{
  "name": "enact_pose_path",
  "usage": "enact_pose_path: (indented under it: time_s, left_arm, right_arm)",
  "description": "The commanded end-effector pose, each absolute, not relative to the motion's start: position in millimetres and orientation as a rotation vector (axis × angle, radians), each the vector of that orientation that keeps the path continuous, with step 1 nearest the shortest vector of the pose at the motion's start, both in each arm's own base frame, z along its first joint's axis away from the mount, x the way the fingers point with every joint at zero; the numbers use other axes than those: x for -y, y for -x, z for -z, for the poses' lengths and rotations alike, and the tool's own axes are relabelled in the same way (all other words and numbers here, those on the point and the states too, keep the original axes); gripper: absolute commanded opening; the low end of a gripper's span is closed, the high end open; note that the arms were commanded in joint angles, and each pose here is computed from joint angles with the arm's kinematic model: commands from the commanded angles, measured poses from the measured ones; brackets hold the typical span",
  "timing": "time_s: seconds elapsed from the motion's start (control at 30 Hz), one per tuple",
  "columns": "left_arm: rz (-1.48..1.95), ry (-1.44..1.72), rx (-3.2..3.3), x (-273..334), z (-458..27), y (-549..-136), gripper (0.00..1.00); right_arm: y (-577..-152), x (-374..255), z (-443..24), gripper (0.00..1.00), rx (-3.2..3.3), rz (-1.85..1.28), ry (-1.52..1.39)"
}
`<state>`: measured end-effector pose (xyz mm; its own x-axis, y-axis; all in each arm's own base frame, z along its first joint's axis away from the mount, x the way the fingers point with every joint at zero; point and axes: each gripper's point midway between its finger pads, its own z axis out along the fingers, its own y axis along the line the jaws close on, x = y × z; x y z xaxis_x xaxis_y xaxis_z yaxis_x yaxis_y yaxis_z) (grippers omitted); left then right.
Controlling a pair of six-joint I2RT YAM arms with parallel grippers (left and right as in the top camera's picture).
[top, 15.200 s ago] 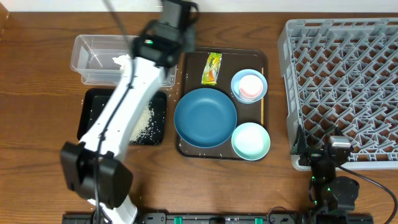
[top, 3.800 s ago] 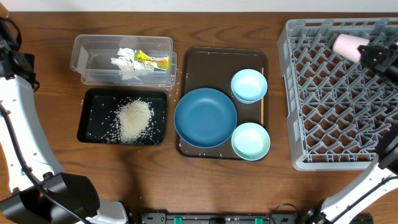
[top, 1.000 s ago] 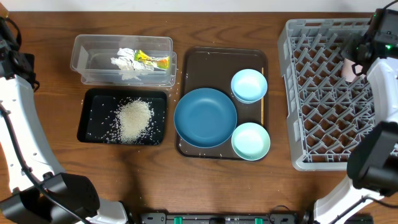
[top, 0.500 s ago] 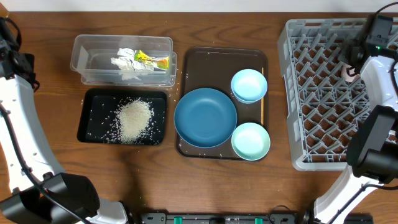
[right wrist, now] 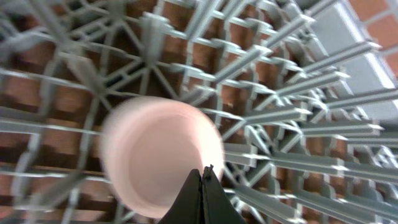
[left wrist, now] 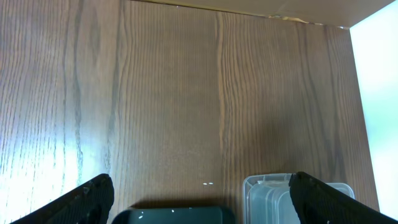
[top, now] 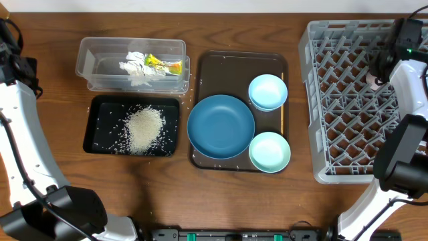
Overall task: Sort waste into correct bins and load items into the dishwasher rack
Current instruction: 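Open the right gripper and raise it off the pink cup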
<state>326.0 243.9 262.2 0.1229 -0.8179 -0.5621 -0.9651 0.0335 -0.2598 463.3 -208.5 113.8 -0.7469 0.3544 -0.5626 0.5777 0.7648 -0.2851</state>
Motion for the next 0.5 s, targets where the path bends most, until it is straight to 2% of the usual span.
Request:
enact_pose_path:
  time_s: [0.0,0.13,0.27,0.33,0.37,0.47]
  left_arm:
    - [-0.338,1.809,-1.731,-245,-262,-324,0.92]
    - [-0.338,1.809,-1.731,-245,-262,-324,0.92]
    - [-0.338,1.809,-1.732,-245,-262,-324,0.92]
    - [-0.338,1.809,-1.731,-245,-262,-324,0.92]
    - [-0.338,1.809,-1.732,-245,-262,-324,0.92]
    - [-0.338,1.809,-1.731,-245,-262,-324,0.92]
  right_arm:
    - [-454,212,-152,0.01,-2.381,0.652,-0.749]
    - [-475,156,-189,0.12,-2.356,0.252,-0.602]
    - [-489,58,-250,0.4,-2.255,-0.314,-0.243]
    - [-490,20,-277,0.56,-2.174,-0.492,-0.099]
    - [-489,4,-286,0.6,-2.149,-0.546,-0.047]
    - [-484,-32,-283,0.6,-2.184,-0.602,-0.009]
